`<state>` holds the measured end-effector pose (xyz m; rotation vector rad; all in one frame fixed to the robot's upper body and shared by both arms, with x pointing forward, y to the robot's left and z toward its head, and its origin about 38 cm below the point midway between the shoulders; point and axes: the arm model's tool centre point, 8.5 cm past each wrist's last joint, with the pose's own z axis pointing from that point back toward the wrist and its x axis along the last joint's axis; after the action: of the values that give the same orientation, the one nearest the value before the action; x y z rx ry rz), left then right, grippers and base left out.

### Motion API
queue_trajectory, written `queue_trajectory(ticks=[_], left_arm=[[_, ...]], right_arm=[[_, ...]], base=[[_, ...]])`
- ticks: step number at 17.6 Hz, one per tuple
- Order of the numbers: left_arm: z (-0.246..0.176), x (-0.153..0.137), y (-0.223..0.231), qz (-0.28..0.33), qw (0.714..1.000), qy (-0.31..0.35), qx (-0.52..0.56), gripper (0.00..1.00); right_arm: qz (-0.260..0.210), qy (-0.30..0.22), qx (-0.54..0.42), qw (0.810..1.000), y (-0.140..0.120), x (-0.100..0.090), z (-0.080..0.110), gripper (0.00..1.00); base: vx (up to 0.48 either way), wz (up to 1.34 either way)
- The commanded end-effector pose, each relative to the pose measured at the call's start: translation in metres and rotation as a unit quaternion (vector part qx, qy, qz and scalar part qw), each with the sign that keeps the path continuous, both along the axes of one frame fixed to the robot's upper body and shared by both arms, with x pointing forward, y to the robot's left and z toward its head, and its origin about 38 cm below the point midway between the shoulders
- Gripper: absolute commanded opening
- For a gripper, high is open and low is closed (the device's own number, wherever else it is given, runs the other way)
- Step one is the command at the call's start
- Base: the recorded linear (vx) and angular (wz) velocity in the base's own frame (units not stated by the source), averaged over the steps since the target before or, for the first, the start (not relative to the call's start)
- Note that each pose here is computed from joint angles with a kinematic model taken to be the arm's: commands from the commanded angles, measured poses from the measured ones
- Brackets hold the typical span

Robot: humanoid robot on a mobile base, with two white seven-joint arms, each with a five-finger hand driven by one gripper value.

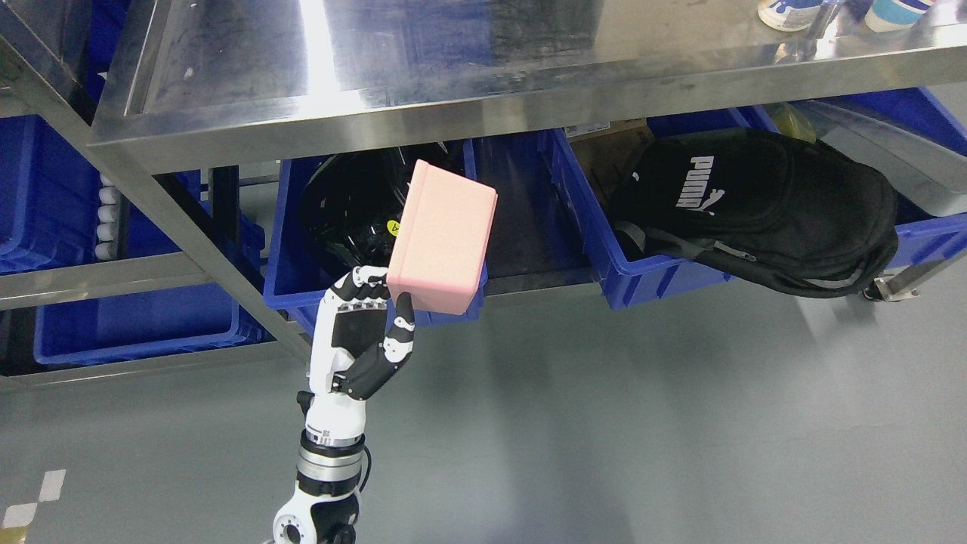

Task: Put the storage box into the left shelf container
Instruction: 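Lift the pink box off the shelf and lower it in front, then hold the pink box in the left hand while turning toward the bin shelving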

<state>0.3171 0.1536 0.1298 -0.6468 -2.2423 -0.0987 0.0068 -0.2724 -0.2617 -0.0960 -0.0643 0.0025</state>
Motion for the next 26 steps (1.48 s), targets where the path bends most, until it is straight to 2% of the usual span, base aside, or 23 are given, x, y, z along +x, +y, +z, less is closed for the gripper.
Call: queue_trajectory(ticks=[1,17,21,23,26], left_arm=[[-0.009,-0.01,0.019,0.017,1.0,0.013,0.014,0.02],[-0.03,-0.03,0.007,-0.002,0.999,0.048,0.015,0.02],[-0.062,-0.056,0.012,-0.041,0.991,0.066,0.106,0.02],[-0.073,-0.067,0.027,-0.028,0.987,0.081,0.133,0.02],[-0.071,-0.065,0.048,0.0,0.987,0.075,0.144,0.02]], right_arm=[[-0.001,-0.012,-0.01,1.0,-0.012,0.01,0.001,1.0],[-0.001,-0.012,-0.01,1.0,-0.012,0.01,0.001,1.0],[-0.001,-0.012,-0.01,1.0,-0.012,0.01,0.001,1.0],[-0.001,-0.012,-0.01,1.0,-0.012,0.01,0.001,1.0],[-0.001,-0.012,-0.01,1.0,-0.012,0.01,0.001,1.0]], base=[[0.0,0.0],[0.0,0.0],[0.0,0.0],[0.0,0.0],[0.019,0.14]])
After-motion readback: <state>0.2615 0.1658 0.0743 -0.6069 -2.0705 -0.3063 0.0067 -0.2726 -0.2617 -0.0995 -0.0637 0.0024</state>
